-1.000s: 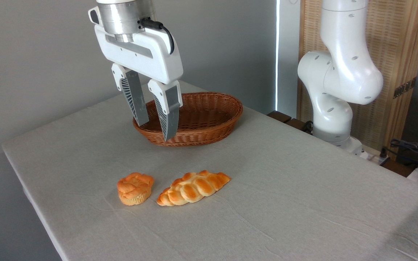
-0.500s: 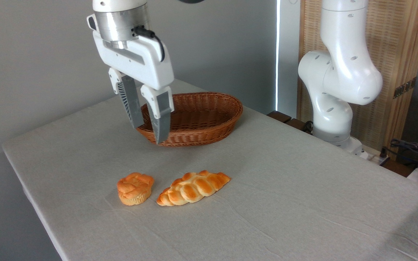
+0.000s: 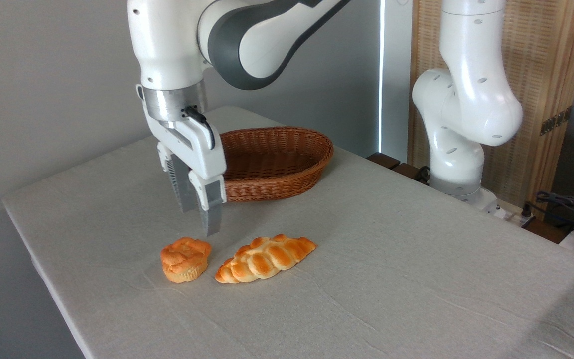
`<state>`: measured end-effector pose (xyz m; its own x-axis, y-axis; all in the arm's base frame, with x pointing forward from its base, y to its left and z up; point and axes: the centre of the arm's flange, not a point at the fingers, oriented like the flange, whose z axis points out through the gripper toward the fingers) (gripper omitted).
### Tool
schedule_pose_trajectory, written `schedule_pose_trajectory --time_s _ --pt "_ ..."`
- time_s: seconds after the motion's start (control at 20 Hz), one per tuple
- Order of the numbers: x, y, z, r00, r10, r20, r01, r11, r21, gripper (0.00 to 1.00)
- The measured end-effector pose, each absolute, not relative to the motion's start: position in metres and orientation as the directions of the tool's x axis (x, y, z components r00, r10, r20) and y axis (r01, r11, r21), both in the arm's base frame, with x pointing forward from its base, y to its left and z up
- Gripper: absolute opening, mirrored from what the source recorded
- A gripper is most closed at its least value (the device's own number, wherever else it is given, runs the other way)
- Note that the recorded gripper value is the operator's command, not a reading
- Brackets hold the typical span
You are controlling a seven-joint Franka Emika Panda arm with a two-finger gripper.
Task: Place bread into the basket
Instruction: 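Move the open gripper down toward the small round bread roll, then lower the gripper onto the round roll and close on it, then lift the round roll and carry it over the wicker basket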
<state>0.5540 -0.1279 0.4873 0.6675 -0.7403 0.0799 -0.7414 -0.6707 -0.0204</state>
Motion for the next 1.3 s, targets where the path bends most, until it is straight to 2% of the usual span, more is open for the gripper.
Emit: schedule_pose_trajectory --time_s 0.1,0.25,0.3,0.5,0.7,0.85,0.9,0.95,1.0,1.05,1.3 --pt "0.541 -0.121 0.485 0.661 -0.750 0.018 -0.750 -0.661 -0.015 1.00" --pt "0.519 -0.113 0.468 0.638 -0.768 -0.054 -0.769 -0.639 -0.010 1.00" --pt "0.518 -0.113 0.467 0.632 -0.773 -0.045 -0.774 -0.632 -0.016 1.00" --pt "0.532 -0.125 0.467 0.610 -0.789 0.074 -0.782 -0.614 -0.106 1.00" --pt "0.547 -0.144 0.444 0.577 -0.806 0.133 -0.791 -0.592 -0.153 1.00" --pt "0.555 -0.149 0.436 0.564 -0.809 0.167 -0.789 -0.587 -0.179 1.00" --pt "0.558 -0.151 0.430 0.561 -0.810 0.172 -0.789 -0.586 -0.184 0.90" --pt "0.560 -0.153 0.422 0.557 -0.813 0.168 -0.793 -0.581 -0.182 0.61" --pt "0.561 -0.154 0.416 0.553 -0.817 0.163 -0.797 -0.576 -0.180 0.45" --pt "0.562 -0.155 0.413 0.550 -0.820 0.160 -0.800 -0.572 -0.180 0.39" --pt "0.562 -0.156 0.413 0.547 -0.821 0.161 -0.801 -0.570 -0.182 0.39"
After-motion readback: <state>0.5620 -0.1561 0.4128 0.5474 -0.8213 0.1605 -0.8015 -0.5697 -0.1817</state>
